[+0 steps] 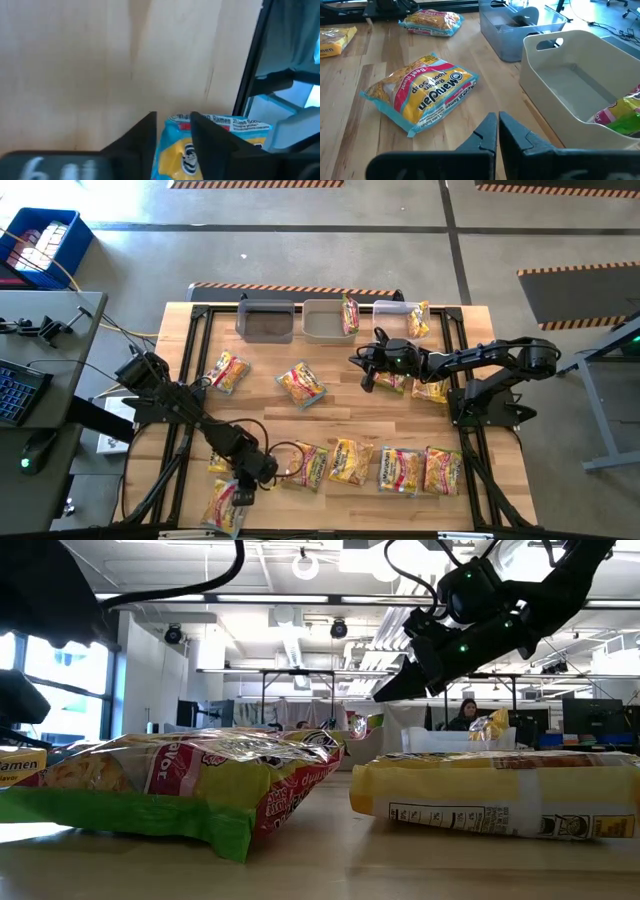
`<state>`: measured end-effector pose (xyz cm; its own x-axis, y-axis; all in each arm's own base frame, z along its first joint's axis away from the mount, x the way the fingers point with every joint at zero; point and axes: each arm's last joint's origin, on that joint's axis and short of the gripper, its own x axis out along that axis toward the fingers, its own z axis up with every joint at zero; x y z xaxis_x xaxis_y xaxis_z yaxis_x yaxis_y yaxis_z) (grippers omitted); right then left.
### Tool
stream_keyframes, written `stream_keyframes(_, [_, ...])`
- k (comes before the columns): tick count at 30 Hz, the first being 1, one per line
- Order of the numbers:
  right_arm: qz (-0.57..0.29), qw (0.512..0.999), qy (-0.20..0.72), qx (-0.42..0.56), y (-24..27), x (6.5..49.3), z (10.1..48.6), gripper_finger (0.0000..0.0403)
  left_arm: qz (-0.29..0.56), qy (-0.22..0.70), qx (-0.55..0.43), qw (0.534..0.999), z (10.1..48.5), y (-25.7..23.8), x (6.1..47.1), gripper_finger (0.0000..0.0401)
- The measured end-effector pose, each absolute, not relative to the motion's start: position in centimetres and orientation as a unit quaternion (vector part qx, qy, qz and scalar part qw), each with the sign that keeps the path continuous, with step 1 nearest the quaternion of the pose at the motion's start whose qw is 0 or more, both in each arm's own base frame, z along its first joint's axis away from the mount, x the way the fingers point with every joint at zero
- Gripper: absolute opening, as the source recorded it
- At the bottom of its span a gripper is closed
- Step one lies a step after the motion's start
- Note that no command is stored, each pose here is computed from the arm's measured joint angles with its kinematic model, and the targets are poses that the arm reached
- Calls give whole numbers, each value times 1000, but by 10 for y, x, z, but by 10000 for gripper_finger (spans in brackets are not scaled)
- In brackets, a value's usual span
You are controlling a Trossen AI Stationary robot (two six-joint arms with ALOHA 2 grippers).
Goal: Sort Maruchan noodles
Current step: Put the blue noodle pack into the black bin
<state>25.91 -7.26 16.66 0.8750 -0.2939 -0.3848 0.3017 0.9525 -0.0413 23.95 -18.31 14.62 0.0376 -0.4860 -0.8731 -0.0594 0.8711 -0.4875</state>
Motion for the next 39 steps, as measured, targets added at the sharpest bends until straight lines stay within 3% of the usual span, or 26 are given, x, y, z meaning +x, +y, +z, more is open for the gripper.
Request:
stream_keyframes(5, [-154, 968, 198, 10, -73, 259, 166, 0, -186, 676, -199, 684, 149, -181, 240, 21])
stream_keyframes(7, [-154, 968, 198, 10, -73, 259, 166, 0, -186, 677, -202, 683, 151, -180, 240, 7])
stream_keyframes(14, [-154, 968, 199, 10, -73, 259, 166, 0, -180, 644, -216, 711, 168, -168, 245, 1])
stream_keyframes(26, [-146, 969, 199, 24, -72, 259, 166, 0, -94, 545, -204, 808, 210, -116, 254, 0])
stream_keyframes(35, [-80, 979, 184, 44, -63, 262, 169, 1, 4, 432, -117, 894, 245, -88, 245, 0])
stream_keyframes(39, [-62, 984, 161, 37, -54, 266, 173, 24, 36, 403, -52, 913, 250, -83, 245, 0])
